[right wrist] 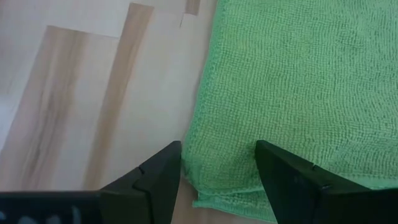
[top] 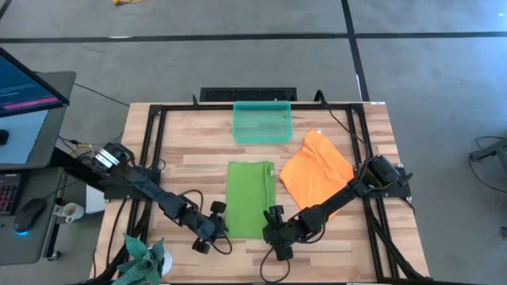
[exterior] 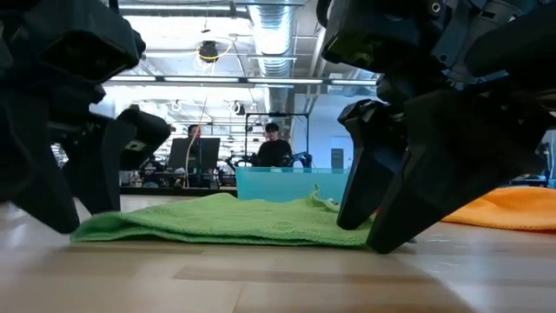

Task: Roll microfiber towels into tight, uniform cylinder then place into a basket
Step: Fold the green microfiber towel

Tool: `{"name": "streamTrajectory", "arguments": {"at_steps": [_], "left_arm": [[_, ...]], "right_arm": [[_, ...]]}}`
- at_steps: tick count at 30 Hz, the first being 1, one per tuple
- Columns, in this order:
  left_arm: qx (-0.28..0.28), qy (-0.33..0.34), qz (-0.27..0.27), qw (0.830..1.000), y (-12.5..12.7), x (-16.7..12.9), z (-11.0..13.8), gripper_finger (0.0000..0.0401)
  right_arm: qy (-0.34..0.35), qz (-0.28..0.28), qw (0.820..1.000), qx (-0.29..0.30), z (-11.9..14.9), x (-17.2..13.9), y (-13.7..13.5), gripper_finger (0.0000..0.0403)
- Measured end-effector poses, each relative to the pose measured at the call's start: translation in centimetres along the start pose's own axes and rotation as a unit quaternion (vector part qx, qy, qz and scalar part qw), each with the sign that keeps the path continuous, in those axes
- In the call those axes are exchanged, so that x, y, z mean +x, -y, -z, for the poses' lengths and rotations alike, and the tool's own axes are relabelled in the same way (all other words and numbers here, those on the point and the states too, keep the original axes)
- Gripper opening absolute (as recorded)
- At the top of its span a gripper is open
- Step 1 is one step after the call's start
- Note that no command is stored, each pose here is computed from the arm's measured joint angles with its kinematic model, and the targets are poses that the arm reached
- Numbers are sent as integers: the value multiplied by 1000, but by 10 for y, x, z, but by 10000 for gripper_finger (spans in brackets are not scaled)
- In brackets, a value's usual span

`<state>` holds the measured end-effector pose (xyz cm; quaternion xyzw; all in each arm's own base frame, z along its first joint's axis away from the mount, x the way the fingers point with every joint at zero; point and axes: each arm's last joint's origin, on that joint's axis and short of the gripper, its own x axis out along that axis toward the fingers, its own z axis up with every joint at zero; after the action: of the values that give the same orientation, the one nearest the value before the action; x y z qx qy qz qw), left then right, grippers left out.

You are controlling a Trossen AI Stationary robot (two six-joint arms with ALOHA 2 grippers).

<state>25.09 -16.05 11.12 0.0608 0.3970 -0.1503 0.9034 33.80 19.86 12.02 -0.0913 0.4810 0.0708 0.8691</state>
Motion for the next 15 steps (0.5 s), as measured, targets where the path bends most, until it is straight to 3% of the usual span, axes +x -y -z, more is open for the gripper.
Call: {"name": "streamTrajectory", "arguments": {"at_steps": [9, 15], "left_arm": [[7, -7, -19, 1000, 0, 9, 5, 112], [-58, 1, -64, 996, -3, 9, 5, 109]], "right_arm": [[-1, 1, 1000, 12, 0, 0, 1, 230], [-1, 3, 1000, 13, 0, 0, 1, 211]]}}
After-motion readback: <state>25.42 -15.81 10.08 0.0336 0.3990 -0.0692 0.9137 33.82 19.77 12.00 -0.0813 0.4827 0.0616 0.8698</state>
